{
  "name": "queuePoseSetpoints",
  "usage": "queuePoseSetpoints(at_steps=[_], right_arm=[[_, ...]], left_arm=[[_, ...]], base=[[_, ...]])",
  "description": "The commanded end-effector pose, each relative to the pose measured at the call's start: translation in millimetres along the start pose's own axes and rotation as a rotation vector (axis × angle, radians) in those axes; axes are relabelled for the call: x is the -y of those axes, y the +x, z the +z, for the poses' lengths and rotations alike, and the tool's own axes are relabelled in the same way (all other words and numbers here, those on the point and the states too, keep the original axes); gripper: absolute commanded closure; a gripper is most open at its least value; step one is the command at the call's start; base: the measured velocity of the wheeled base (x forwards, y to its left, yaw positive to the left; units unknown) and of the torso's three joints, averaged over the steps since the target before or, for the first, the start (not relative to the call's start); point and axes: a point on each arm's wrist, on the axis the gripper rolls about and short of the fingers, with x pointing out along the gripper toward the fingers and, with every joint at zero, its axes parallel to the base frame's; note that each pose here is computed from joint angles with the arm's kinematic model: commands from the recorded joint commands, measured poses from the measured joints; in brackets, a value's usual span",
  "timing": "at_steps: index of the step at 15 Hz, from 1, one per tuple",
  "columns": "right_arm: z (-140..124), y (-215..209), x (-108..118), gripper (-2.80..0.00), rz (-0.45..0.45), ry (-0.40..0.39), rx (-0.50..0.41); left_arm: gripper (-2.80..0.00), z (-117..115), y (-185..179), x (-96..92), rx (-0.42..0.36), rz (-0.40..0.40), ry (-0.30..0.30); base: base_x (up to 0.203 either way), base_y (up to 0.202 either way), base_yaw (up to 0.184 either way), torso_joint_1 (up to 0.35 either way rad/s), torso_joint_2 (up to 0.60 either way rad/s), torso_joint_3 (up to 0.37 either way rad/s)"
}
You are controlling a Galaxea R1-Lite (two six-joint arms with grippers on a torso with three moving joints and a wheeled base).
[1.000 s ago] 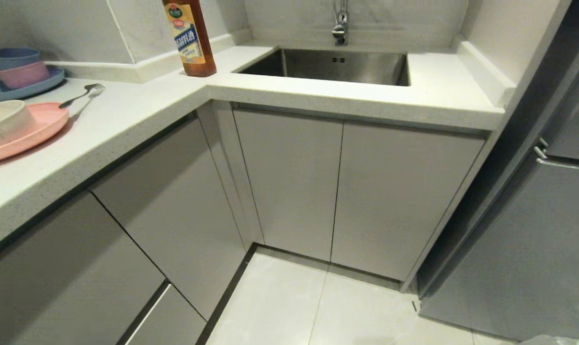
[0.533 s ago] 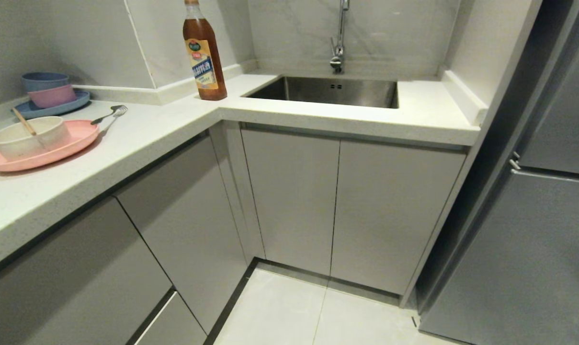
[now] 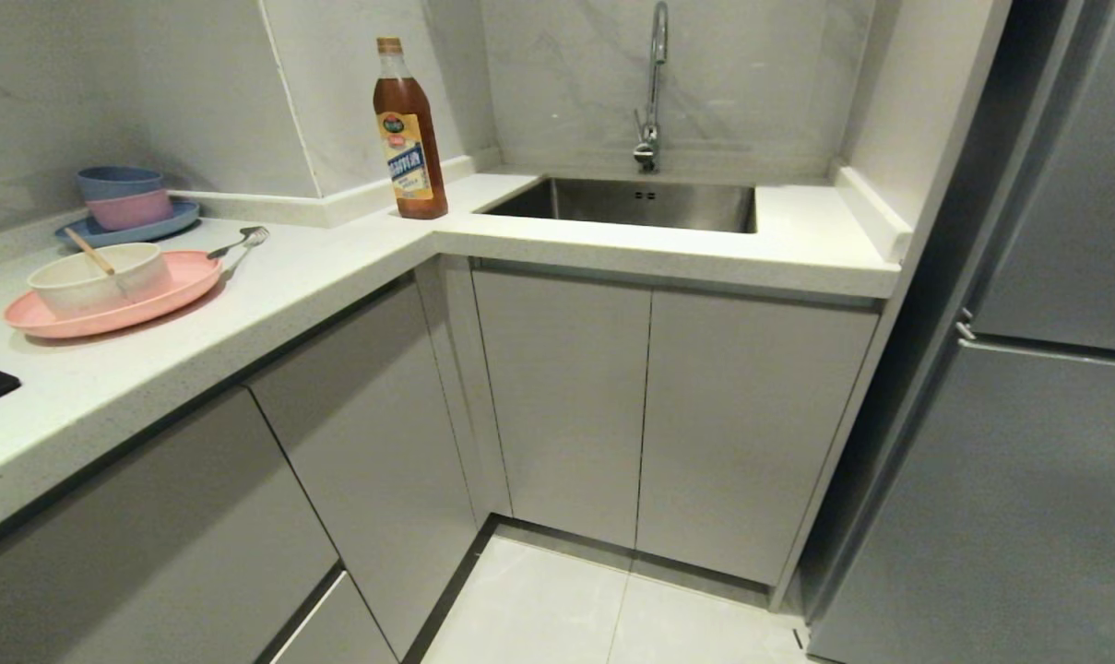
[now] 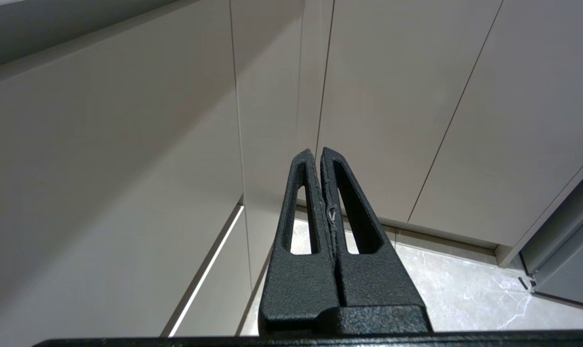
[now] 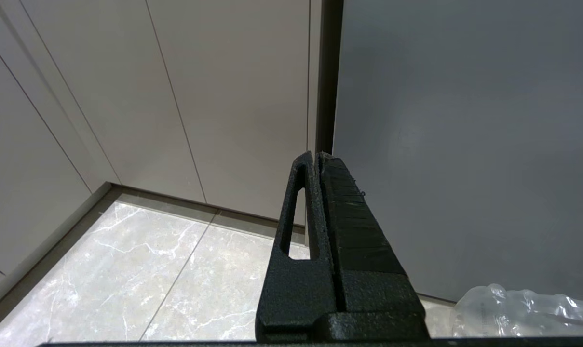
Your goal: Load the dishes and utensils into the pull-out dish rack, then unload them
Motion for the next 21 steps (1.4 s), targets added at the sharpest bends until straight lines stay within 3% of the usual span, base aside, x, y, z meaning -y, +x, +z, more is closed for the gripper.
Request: queuePoseSetpoints(at_steps=[1,21], right_arm=[[0.0,0.1,0.0,0.0,0.0,0.0,-0.001],[0.0,0.1,0.0,0.0,0.0,0.0,-0.001]], left_arm=[[0.0,0.0,-0.1,0.0,0.002,0.001,0.0],[0.0,0.0,-0.1,0.0,0.002,0.001,0.0]], base=[[0.0,0.0,0.0,0.0,0.0,0.0],[0.0,0.0,0.0,0.0,0.0,0.0]])
